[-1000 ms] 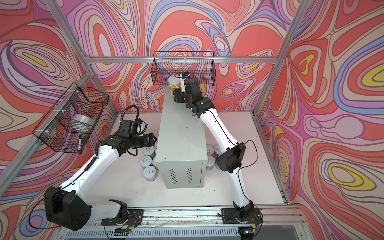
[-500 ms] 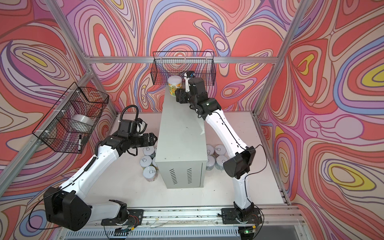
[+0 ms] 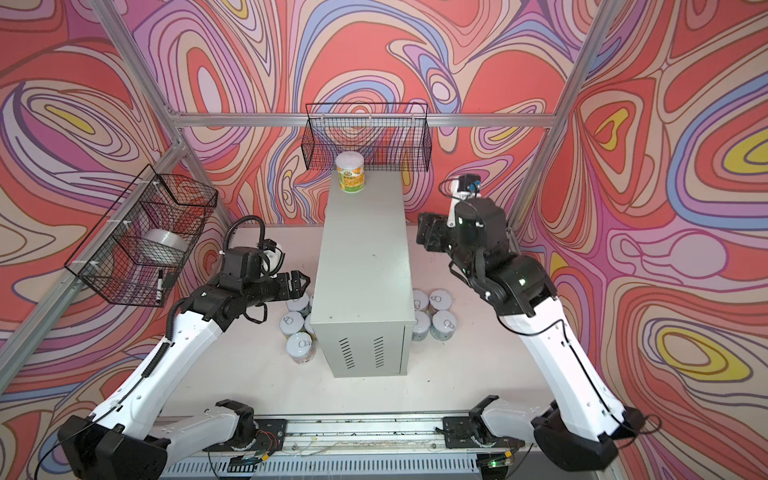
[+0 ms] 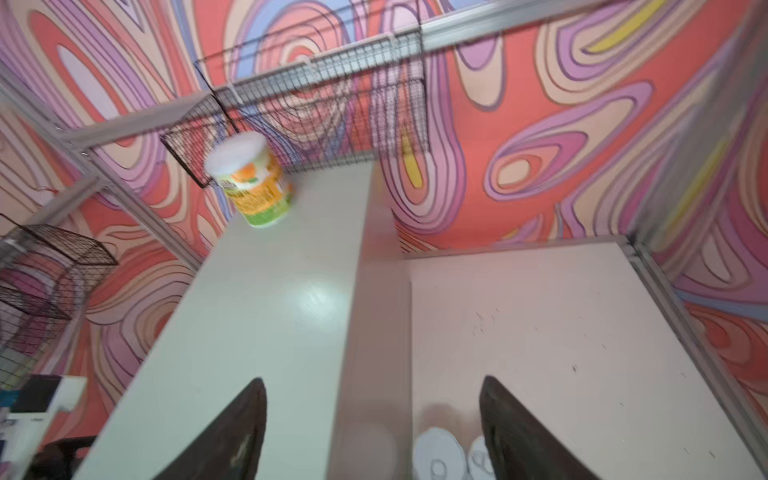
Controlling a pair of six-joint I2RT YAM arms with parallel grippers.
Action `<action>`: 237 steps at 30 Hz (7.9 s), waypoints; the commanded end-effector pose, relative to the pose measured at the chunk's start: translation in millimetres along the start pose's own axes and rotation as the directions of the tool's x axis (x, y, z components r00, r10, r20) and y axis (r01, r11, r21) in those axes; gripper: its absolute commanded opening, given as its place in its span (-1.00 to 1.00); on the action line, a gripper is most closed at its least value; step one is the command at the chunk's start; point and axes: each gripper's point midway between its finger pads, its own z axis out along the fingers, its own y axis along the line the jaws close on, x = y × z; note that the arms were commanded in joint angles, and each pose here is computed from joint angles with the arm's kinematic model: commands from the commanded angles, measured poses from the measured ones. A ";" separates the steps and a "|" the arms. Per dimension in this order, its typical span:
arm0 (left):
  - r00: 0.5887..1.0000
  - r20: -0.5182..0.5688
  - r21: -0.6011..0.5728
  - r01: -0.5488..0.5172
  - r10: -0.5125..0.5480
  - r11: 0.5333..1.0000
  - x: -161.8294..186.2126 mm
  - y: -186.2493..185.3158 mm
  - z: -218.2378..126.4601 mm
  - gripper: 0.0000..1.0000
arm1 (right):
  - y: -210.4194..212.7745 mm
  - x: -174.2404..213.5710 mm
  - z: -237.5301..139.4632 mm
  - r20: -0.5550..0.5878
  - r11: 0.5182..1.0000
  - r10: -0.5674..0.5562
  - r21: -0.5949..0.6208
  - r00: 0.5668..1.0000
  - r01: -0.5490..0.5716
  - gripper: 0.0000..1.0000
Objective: Place and organize the canned foods onto the counter
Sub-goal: 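Withdraw right gripper toward cans beside cabinet while left gripper lowers over its cans, then close the left gripper on a pink-labelled white-lidded can, then lift the pink can with the left gripper over the grey cabinet top, then set the pink can on the cabinet top's middle and open the left gripper, then grasp the pink can with the right gripper while left gripper draws back, then carry the pink can with the right gripper toward the yellow can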
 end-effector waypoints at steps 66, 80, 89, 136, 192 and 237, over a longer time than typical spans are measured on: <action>0.970 -0.166 -0.386 0.104 -0.180 0.917 195.8 67.9 82.4 0.71 | -64.6 200.6 46.4 -0.373 0.982 0.122 0.177 0.920 -0.058 0.78; 0.956 -0.234 -0.412 0.070 -0.180 0.908 217.8 78.3 76.9 -0.68 | -62.3 190.3 57.4 -0.357 0.984 0.102 0.171 0.929 -0.043 0.78; 0.954 -0.284 -0.348 -0.010 -0.096 0.937 187.0 52.8 18.6 -1.00 | -64.5 181.8 56.0 -0.349 0.983 0.117 0.176 0.930 -0.058 0.79; 0.895 0.126 0.075 -0.438 0.427 0.896 -114.8 -181.6 -126.2 -1.00 | -74.1 140.5 30.8 -0.262 0.977 0.166 0.176 0.951 -0.122 0.77; 0.846 0.382 0.053 -0.422 0.372 0.905 -178.9 -194.5 -136.1 1.00 | 52.9 18.5 -21.5 -0.007 0.875 -0.037 -0.484 0.999 0.029 0.83; 0.988 0.151 0.251 -0.041 0.002 0.967 -101.0 -83.5 -46.3 0.74 | 164.4 55.5 50.7 0.011 0.837 -0.323 -0.463 0.946 0.291 0.47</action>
